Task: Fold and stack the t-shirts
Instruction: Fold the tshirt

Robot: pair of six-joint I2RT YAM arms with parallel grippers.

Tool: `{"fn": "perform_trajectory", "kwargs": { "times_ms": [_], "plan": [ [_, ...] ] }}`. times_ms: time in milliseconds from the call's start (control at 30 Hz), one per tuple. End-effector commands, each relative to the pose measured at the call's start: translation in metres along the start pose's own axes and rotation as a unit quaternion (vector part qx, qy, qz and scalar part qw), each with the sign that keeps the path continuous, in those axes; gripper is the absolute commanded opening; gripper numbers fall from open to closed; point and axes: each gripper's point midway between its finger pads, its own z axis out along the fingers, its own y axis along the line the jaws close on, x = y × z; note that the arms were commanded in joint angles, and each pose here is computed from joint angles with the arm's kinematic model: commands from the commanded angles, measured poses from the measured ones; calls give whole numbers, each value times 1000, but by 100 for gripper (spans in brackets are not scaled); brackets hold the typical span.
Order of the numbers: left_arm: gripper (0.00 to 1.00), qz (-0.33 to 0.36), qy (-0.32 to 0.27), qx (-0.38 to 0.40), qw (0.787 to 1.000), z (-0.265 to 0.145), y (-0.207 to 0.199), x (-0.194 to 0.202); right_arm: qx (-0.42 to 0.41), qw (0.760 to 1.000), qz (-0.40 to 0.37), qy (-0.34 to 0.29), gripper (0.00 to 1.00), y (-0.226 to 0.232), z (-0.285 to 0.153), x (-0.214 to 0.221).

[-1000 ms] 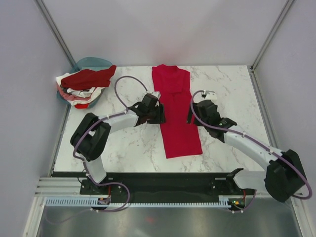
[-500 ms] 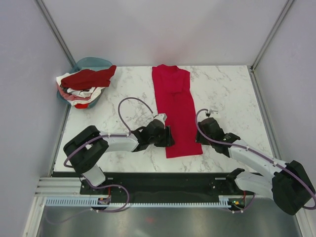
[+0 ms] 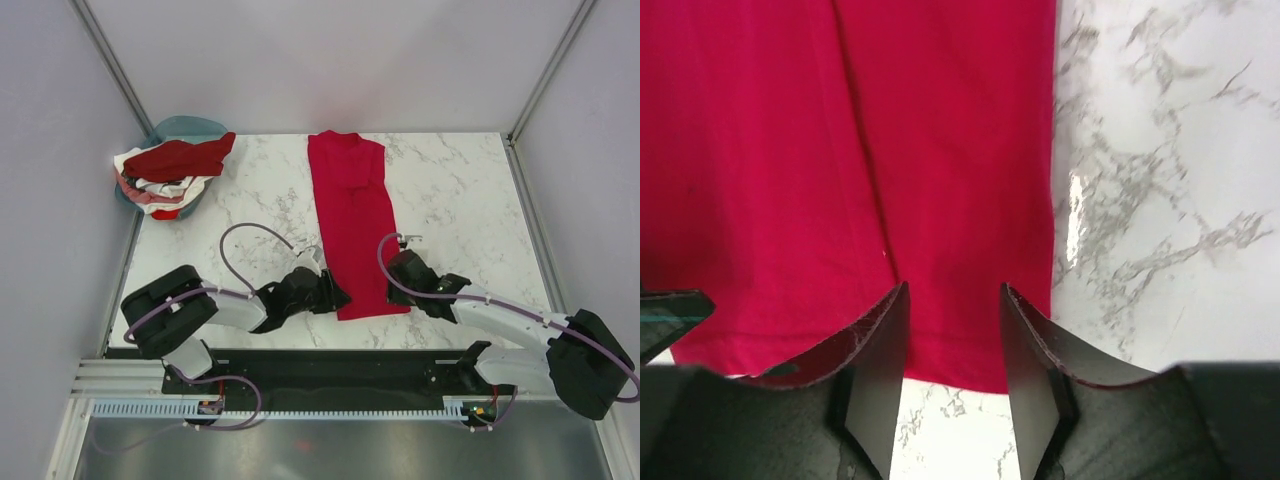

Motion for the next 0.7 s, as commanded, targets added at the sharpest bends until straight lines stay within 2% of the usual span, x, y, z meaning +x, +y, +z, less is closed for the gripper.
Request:
{"fn": "perform_trajectory", "kwargs": {
  "times_ms": [0,200,367,567,667],
  "plan": [
    [47,-10,48,-99,994,-18,65,46,12,1000,0,-5,51,8,-6,5],
    [46,-7,27,-99,995,-41,74,45,32,999,5,-28,56,3,-14,6],
    [43,12,41,-121,992,-40,79,46,67,997,11,-35,60,-6,-13,3],
    [46,21,49,-114,992,-37,74,46,66,996,21,-50,63,-8,-17,-3],
    [43,27,55,-110,992,-31,68,46,65,997,19,-46,63,-7,-16,-2]
  ]
}}
